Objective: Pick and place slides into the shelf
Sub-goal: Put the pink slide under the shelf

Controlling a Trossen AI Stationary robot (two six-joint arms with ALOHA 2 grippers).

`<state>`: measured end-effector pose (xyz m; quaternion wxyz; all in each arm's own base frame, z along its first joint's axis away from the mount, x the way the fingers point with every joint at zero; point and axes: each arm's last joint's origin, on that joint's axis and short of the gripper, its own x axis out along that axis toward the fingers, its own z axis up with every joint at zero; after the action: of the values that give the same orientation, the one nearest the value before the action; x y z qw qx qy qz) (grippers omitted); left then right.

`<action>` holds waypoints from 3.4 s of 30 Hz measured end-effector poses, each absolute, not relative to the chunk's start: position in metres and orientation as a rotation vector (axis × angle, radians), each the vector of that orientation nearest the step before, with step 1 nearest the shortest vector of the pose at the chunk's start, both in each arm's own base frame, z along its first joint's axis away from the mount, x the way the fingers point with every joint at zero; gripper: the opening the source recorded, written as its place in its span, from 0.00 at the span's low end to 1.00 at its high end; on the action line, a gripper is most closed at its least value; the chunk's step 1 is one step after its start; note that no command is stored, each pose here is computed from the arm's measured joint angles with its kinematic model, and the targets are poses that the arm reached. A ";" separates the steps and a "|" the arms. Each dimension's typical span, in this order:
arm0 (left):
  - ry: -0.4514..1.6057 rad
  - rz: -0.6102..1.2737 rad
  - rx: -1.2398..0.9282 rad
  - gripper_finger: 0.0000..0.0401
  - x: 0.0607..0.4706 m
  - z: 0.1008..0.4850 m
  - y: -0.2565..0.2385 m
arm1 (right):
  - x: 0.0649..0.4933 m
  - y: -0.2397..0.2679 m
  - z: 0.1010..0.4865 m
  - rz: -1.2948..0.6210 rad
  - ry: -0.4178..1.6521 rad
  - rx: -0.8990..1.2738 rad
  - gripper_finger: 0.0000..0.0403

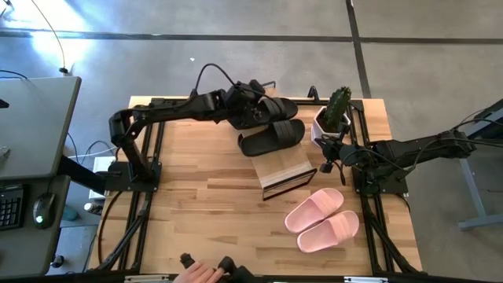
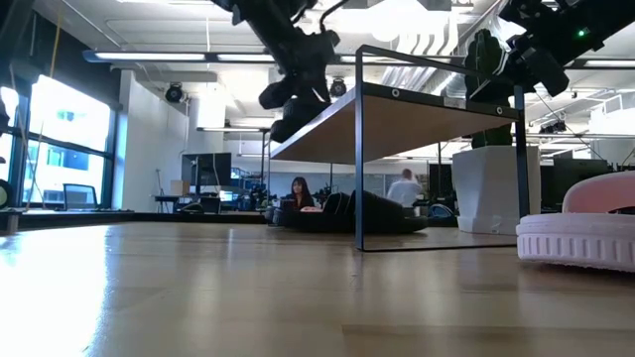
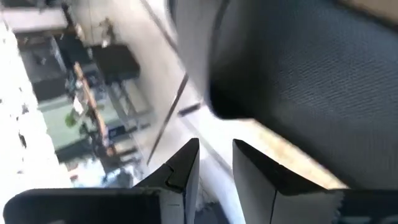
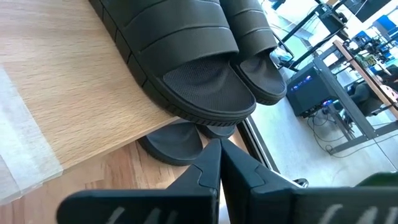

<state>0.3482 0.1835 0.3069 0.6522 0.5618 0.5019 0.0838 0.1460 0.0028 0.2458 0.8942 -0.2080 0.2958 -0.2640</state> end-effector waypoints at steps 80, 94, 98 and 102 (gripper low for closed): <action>0.721 -0.122 0.030 0.02 0.250 0.270 -0.047 | 0.092 0.042 0.147 -0.275 1.048 1.345 0.40; 0.711 -0.096 0.037 0.03 0.248 0.272 -0.046 | 0.093 0.045 0.148 -0.263 0.979 1.293 0.40; 0.711 -0.096 0.037 0.02 0.248 0.272 -0.046 | 0.094 0.046 0.149 -0.250 0.971 1.299 0.40; 0.711 -0.093 0.038 0.02 0.248 0.272 -0.046 | 0.096 0.047 0.151 -0.223 0.954 1.304 0.40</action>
<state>0.2484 -0.0456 0.2725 0.9363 0.0186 0.3477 -0.0454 0.0963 0.0468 0.1507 0.6857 0.5820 0.4257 -0.0997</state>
